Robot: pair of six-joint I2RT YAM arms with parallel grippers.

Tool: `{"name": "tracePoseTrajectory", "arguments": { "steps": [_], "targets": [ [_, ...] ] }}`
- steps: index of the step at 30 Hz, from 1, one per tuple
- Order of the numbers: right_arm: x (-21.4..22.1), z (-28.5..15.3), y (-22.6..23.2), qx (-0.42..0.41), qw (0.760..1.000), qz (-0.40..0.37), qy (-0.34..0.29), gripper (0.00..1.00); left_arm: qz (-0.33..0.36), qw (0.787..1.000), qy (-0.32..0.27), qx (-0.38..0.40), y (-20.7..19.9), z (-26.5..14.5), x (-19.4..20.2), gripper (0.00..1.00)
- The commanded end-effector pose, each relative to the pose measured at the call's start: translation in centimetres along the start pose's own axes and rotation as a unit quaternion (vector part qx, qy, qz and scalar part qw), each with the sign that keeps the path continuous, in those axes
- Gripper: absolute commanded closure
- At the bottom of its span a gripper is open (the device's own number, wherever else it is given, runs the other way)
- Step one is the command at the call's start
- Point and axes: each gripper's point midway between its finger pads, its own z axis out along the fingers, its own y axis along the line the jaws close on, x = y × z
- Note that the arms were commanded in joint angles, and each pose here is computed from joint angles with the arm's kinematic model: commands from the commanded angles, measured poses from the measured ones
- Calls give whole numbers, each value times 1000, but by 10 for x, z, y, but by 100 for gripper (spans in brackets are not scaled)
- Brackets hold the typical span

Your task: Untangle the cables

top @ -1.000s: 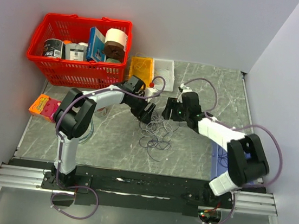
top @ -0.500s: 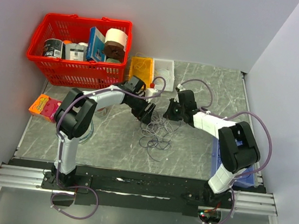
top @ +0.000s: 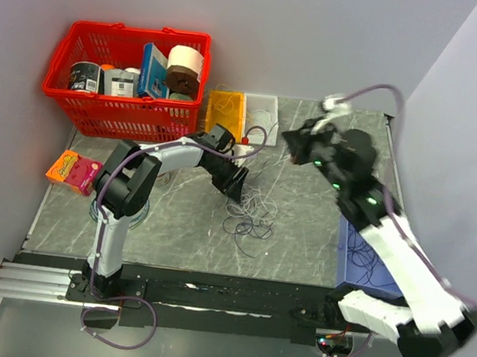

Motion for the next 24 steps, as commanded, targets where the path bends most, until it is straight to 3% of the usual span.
{"name": "tracePoseTrajectory", "arguments": {
  "steps": [1,6,11,14,15,17,24],
  "targets": [
    [-80,-71,-3,32,993,-48,-98,100,19,1000,-21,12,-11,-8,-18,46],
    [-144,-132,-15,97,981,-59,-160,100,26,999,-27,7,-11,-12,-23,44],
    [-185,-182,-58,239,948,-79,-193,100,34,999,-31,-3,-10,-15,-23,43],
    [-236,-225,-56,261,929,-81,-250,100,41,999,-33,-13,-6,-15,-21,43],
    [-240,-218,-57,264,931,-90,-236,100,40,999,-32,-16,-5,-14,-20,43],
    [-267,-242,-49,257,923,-89,-273,100,41,998,-33,-21,-2,-13,-20,43],
    [-299,-264,-44,261,906,-96,-318,100,51,998,-37,-28,-1,-16,-23,42]
  ]
}}
